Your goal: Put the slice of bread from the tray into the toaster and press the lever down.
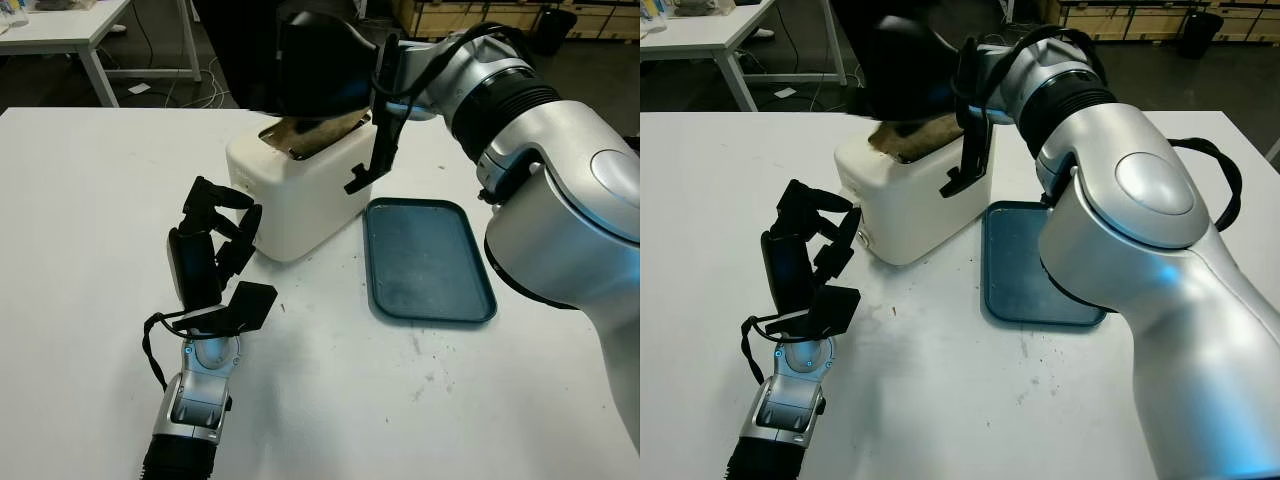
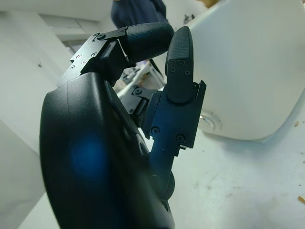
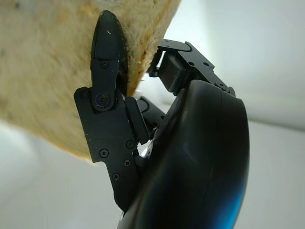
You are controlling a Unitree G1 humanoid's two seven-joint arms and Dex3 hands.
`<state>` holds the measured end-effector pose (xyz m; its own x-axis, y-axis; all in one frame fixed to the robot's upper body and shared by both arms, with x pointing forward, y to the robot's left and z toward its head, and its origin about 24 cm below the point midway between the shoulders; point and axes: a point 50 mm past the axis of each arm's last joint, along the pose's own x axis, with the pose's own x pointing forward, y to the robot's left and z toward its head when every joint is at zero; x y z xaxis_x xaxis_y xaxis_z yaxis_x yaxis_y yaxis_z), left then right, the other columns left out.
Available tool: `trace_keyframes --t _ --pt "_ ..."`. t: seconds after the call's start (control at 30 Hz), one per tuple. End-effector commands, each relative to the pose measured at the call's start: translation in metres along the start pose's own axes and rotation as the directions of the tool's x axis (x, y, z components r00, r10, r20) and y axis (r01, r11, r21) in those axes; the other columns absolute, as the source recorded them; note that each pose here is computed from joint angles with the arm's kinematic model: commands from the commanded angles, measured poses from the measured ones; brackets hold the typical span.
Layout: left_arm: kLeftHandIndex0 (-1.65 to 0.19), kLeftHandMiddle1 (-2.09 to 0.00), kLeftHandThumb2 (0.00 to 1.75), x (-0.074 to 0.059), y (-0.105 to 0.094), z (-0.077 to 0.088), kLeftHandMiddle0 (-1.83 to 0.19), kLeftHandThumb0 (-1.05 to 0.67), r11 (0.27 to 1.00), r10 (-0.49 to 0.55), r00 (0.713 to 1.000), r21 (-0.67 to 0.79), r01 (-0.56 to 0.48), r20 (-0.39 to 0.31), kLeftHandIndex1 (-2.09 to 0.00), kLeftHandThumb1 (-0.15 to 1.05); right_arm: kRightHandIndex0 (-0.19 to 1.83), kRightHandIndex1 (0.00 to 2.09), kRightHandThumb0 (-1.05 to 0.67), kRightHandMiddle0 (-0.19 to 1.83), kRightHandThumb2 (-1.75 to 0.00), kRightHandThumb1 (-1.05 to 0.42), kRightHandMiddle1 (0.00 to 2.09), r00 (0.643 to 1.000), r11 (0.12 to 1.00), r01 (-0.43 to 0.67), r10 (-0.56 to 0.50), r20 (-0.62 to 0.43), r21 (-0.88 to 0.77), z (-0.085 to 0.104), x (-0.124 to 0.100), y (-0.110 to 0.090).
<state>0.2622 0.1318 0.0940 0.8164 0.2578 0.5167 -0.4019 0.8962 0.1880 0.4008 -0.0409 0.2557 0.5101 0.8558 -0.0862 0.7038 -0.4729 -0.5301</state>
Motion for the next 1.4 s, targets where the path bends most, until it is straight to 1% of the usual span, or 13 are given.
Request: trace_keyframes --t 0.0,0.03,0.17,0.4,0.57,0.7,0.83,0.9,0.97,1.0,1.07,1.27,1.37 --pt "-0.51 -1.75 0.24 -0.002 -0.001 -0.001 -0.78 -0.4 1.0 -0.002 1.0 -0.001 0.002 -0.002 -1.63 0.92 0.81 0.67 -0.75 0.8 -0.3 -0.92 0.24 0.997 0.997 -0.07 0.069 -0.017 -0.038 -0.001 -0.006 0.01" --pt "-0.51 -1.75 0.24 -0.001 -0.001 -0.001 -0.78 -0.4 1.0 -0.003 1.0 -0.002 0.003 -0.002 -1.63 0.92 0.81 0.58 -0.77 0.86 -0.3 -0.92 0.19 0.996 0.995 -0.088 0.087 -0.015 -0.054 -0.001 -0.007 0.013" --pt "-0.51 -1.75 0.25 -0.001 -0.001 -0.001 -0.78 -0.4 1.0 -0.01 1.0 0.001 0.01 0.005 -1.62 0.92 0.46 0.68 -0.77 0.81 -0.25 -0.92 0.17 0.991 0.986 -0.136 0.136 -0.008 -0.092 0.001 -0.013 0.022" --pt "-0.52 -1.75 0.25 -0.001 -0.002 0.0 -0.78 -0.4 1.0 -0.012 1.0 0.001 0.012 0.003 -1.61 0.92 0.32 0.67 -0.74 0.65 -0.2 -0.92 0.09 0.994 0.993 -0.101 0.099 -0.039 -0.059 -0.005 -0.016 0.02" --pt "-0.52 -1.75 0.25 -0.001 -0.001 -0.001 -0.78 -0.39 1.0 -0.012 1.0 -0.001 0.012 -0.002 -1.61 0.92 0.24 0.61 -0.68 0.55 -0.19 -0.92 0.02 0.985 0.994 -0.096 0.102 -0.142 0.044 -0.017 -0.014 0.012" --pt "-0.51 -1.75 0.25 -0.001 0.001 -0.003 -0.77 -0.39 1.0 -0.015 1.0 -0.001 0.015 -0.002 -1.62 0.92 0.25 0.61 -0.6 0.55 -0.2 -0.92 0.02 0.959 0.983 -0.061 0.106 -0.264 0.173 -0.031 -0.015 0.005" --pt "-0.51 -1.75 0.24 -0.001 0.002 -0.003 -0.78 -0.38 1.0 -0.018 1.0 -0.011 0.018 -0.002 -1.62 0.92 0.29 0.58 -0.56 0.57 -0.18 -0.92 0.01 0.904 0.942 0.005 0.139 -0.405 0.335 -0.048 -0.024 0.006" --pt "-0.51 -1.75 0.23 -0.001 0.002 -0.003 -0.78 -0.38 1.0 -0.019 1.0 -0.004 0.019 0.002 -1.62 0.92 0.24 0.58 -0.56 0.53 -0.15 -0.92 0.0 0.847 0.871 0.124 0.157 -0.508 0.476 -0.058 -0.033 0.008" --pt "-0.51 -1.75 0.23 0.0 0.001 -0.003 -0.78 -0.38 1.0 -0.02 1.0 0.001 0.02 0.003 -1.61 0.92 0.07 0.74 -0.57 0.49 -0.1 -0.92 0.0 0.771 0.75 0.295 0.18 -0.611 0.592 -0.066 -0.046 0.014" --pt "-0.52 -1.75 0.23 0.0 0.001 -0.003 -0.78 -0.38 1.0 -0.02 1.0 0.001 0.02 0.003 -1.61 0.92 0.03 0.73 -0.59 0.46 -0.12 -0.92 0.0 0.732 0.692 0.362 0.204 -0.65 0.625 -0.069 -0.054 0.021" --pt "-0.52 -1.75 0.23 0.0 0.001 -0.003 -0.77 -0.38 1.0 -0.022 1.0 -0.005 0.022 0.002 -1.61 0.92 0.01 0.68 -0.6 0.41 -0.15 -0.92 0.01 0.685 0.621 0.433 0.244 -0.686 0.653 -0.066 -0.067 0.034" --pt "-0.52 -1.75 0.24 0.001 0.002 -0.005 -0.77 -0.38 0.999 -0.037 0.999 -0.004 0.037 0.008 -1.6 0.92 0.03 0.66 -0.52 0.42 -0.08 -0.92 0.02 0.665 0.554 0.397 0.375 -0.646 0.731 -0.034 -0.09 0.076" --pt "-0.52 -1.75 0.23 0.0 0.0 -0.005 -0.77 -0.38 0.999 -0.041 0.999 -0.002 0.041 0.01 -1.59 0.92 0.11 0.52 -0.47 0.43 -0.04 -0.92 0.01 0.665 0.465 0.416 0.431 -0.61 0.781 -0.021 -0.097 0.089"
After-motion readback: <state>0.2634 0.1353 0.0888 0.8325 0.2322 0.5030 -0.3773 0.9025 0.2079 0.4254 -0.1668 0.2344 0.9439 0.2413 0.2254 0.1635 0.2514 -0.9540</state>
